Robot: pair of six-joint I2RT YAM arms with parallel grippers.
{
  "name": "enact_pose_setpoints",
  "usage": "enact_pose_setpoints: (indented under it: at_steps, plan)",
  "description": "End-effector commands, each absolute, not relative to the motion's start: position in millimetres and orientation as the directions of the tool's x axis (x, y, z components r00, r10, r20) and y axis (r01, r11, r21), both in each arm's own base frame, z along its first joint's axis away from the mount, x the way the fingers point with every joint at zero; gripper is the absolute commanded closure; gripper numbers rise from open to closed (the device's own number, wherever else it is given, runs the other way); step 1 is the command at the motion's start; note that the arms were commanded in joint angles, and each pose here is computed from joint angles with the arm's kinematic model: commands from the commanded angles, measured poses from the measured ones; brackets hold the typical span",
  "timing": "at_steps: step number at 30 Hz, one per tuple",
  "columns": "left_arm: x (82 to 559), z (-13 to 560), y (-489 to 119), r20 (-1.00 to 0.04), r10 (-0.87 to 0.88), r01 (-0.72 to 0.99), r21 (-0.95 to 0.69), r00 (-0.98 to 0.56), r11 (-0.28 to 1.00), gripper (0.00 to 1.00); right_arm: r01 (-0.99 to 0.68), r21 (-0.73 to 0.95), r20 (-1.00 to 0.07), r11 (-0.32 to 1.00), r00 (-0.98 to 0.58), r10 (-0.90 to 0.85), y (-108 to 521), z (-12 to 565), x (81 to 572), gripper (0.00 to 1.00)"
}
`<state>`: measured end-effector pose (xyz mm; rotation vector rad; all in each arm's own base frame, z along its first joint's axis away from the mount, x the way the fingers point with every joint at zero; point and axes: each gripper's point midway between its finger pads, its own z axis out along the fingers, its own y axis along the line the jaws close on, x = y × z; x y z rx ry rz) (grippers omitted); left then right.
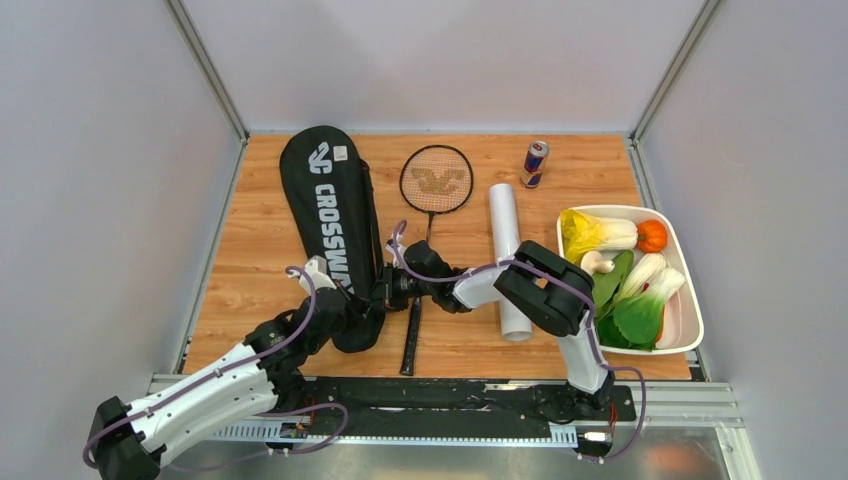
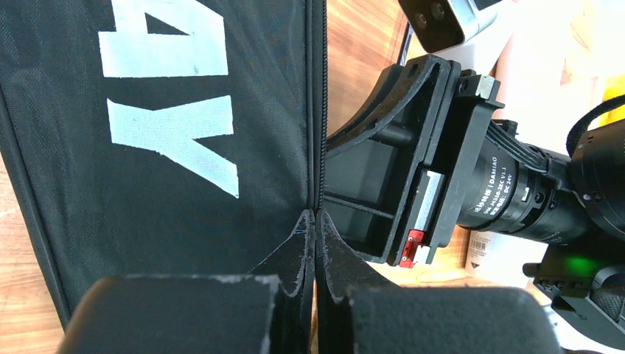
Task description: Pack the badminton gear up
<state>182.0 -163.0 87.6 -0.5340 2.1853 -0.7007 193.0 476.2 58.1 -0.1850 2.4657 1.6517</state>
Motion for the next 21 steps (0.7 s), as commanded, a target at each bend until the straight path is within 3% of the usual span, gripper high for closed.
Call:
enact_pose_setpoints:
  at_steps: [1, 4, 8, 9, 11, 14, 16, 21]
  plan:
    - [167, 85, -186, -0.455, -0.555, -0.114, -0.693, -0.696, 0.712, 1.0, -0.294, 0.916, -0.326, 0.272, -0.942, 0.08, 501, 104, 221, 0.94]
    - [167, 80, -180, -0.474, -0.541, -0.122, -0.664, -0.695, 0.738, 1.0, -0.32, 0.909, -0.347, 0.268, -0.936, 0.062, 502, 107, 218, 0.91]
    - [168, 80, -166, -0.532, -0.495, -0.122, -0.587, -0.687, 0.8, 1.0, -0.361, 0.881, -0.379, 0.307, -0.925, 0.001, 501, 106, 211, 0.77]
    - [171, 88, -166, -0.546, -0.489, -0.114, -0.58, -0.68, 0.807, 0.98, -0.368, 0.873, -0.389, 0.321, -0.921, 0.001, 499, 106, 210, 0.75]
    - [176, 97, -158, -0.593, -0.455, -0.112, -0.523, -0.664, 0.845, 0.82, -0.375, 0.864, -0.401, 0.337, -0.916, 0.009, 495, 110, 208, 0.73]
    - [180, 107, -146, -0.651, -0.379, -0.103, -0.421, -0.658, 0.901, 0.62, -0.386, 0.84, -0.416, 0.382, -0.909, -0.005, 492, 108, 206, 0.73]
    - [187, 120, -142, -0.686, -0.338, -0.098, -0.364, -0.644, 0.926, 0.54, -0.407, 0.803, -0.446, 0.435, -0.895, -0.013, 491, 104, 206, 0.78]
    - [214, 147, -124, -0.784, -0.199, -0.141, -0.144, -0.588, 0.98, 0.48, -0.421, 0.788, -0.467, 0.449, -0.884, -0.01, 491, 99, 201, 0.9]
